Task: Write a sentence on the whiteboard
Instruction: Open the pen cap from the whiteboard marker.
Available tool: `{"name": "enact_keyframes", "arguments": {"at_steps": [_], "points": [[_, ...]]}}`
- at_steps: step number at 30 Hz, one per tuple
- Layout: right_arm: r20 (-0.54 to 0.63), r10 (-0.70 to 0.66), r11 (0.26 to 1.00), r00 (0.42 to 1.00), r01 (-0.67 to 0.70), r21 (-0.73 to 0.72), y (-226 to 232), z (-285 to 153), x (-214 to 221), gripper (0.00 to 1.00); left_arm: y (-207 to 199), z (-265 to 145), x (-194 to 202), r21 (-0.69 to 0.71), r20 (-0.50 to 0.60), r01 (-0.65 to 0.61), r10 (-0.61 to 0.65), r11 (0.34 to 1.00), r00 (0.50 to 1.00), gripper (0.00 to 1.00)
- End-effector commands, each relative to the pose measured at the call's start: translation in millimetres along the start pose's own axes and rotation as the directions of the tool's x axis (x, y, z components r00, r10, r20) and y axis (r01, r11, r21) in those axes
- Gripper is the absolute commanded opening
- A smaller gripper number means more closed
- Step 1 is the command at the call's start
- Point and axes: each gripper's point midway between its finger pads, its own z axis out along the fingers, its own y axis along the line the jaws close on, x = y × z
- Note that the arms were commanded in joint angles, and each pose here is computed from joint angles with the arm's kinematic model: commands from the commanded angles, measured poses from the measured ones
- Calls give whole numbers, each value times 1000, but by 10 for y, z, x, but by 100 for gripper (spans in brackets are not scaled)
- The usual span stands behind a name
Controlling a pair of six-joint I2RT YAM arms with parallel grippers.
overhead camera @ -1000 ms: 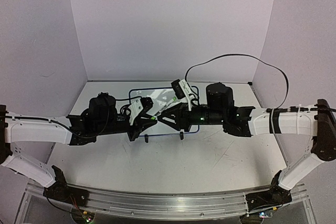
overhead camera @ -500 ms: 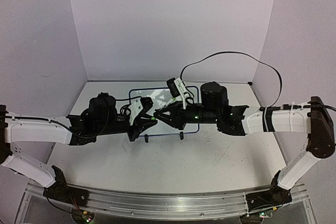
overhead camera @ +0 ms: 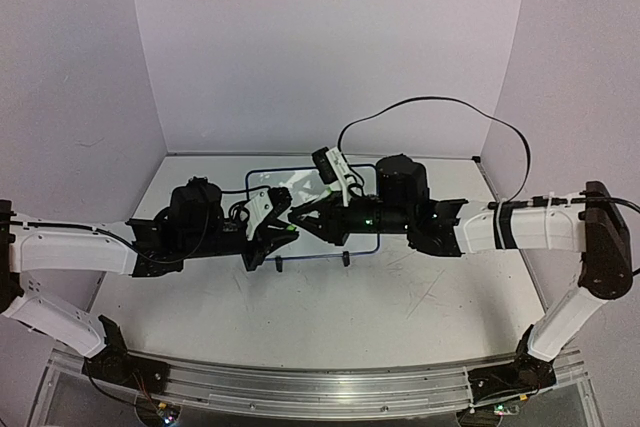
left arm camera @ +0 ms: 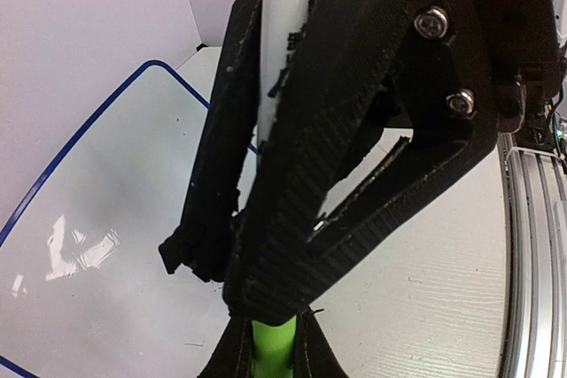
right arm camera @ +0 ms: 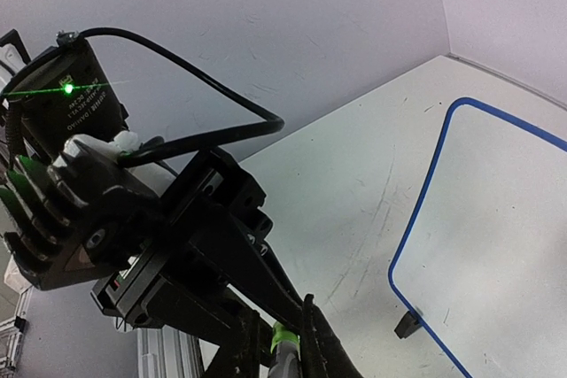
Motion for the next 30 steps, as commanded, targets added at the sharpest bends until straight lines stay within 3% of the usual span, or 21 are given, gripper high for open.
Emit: {"name": "enact_keyframes", "arguments": {"at_steps": [1, 7, 9, 18, 21, 30], "points": [[49, -42, 997, 998, 44, -57, 171, 41, -219, 18, 100, -71, -390, -34, 88, -23, 26, 999, 996, 0], [25, -40, 996, 999, 42, -80, 193, 65, -162, 9, 96, -76, -380, -33, 85, -22, 25, 999, 996, 0], [6, -39, 994, 999, 39, -99, 216, 91, -129, 14, 97, -74, -374, -33, 84, -22, 24, 999, 996, 0], [-16, -41, 994, 999, 39, -106, 212, 85, -55, 14, 97, -74, -356, -34, 76, -23, 26, 999, 997, 0], [-29, -54, 990, 998, 50, -128, 248, 84, -36, 19, 99, -77, -357, -35, 75, -25, 28, 999, 997, 0], [-45, -66, 991, 997, 60, -118, 244, 45, 12, 17, 97, -72, -328, -35, 62, -30, 32, 999, 998, 0]]}}
